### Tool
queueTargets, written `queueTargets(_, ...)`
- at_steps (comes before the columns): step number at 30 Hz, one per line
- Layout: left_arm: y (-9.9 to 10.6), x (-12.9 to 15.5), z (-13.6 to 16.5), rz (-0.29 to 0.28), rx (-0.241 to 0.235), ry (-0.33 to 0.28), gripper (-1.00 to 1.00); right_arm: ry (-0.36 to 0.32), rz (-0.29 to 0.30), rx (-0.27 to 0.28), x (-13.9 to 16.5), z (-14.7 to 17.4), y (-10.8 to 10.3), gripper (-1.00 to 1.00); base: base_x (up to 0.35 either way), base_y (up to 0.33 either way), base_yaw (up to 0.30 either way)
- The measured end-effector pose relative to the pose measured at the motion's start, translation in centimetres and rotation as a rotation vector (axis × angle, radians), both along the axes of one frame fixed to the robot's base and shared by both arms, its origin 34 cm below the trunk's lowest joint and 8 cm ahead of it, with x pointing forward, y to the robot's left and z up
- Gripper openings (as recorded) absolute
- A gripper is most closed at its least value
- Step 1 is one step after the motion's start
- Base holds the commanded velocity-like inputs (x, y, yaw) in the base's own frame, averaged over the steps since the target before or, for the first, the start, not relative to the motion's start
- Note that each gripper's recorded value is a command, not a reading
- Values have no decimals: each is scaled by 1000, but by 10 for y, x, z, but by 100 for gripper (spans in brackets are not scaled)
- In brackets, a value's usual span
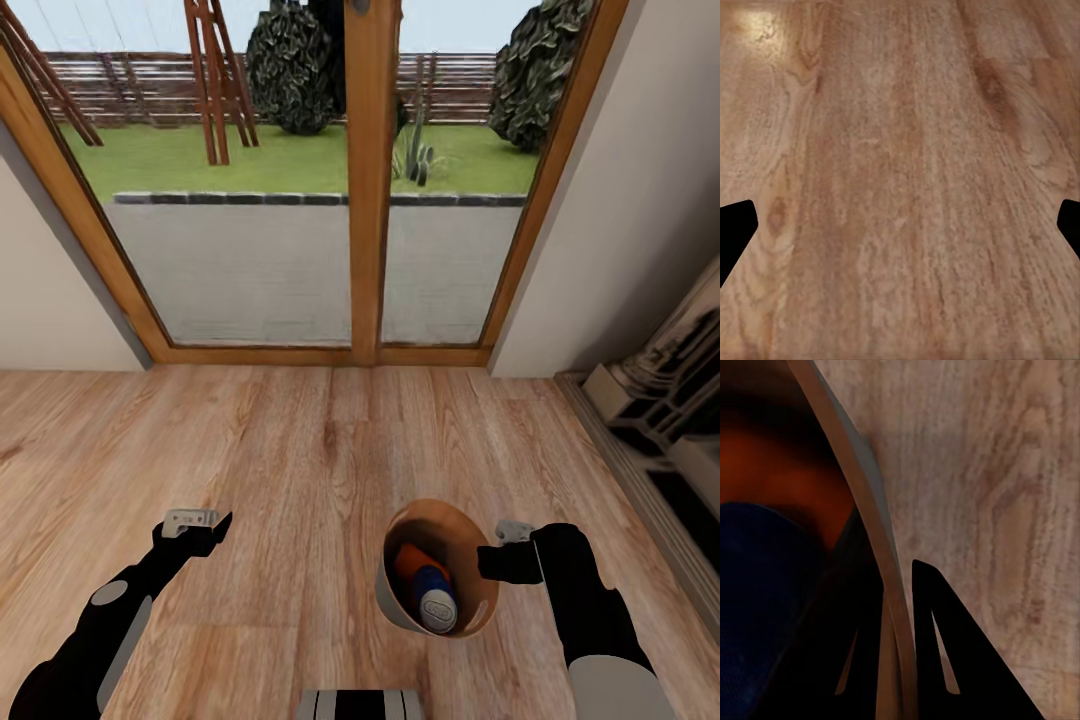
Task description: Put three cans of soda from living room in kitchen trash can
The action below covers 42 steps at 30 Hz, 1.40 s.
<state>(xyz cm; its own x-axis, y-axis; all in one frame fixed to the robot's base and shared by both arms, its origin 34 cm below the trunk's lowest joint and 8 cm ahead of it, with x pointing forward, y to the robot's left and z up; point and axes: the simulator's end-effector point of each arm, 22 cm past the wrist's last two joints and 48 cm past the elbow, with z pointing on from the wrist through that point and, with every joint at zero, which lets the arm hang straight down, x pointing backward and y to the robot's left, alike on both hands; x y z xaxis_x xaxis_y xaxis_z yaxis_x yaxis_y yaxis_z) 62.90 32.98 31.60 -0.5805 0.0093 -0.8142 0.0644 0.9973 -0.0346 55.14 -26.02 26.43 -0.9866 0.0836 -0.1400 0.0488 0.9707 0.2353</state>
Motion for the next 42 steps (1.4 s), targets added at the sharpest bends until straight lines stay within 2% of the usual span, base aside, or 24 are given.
queueTargets(8,0,-5,-18,-2,3,26,100,35,1,-1,-8,-16,0,-100,0,0,0)
queueTargets(27,-1,-6,-19,-4,4,27,100,34,0,2,-8,-16,1,-100,0,0,0)
queueTargets(37,-1,-14,-41,-5,4,67,100,70,-2,4,-16,-33,2,-100,0,0,0)
queueTargets(42,-1,-14,-41,-5,4,67,100,69,-1,3,-16,-33,2,-100,0,0,0)
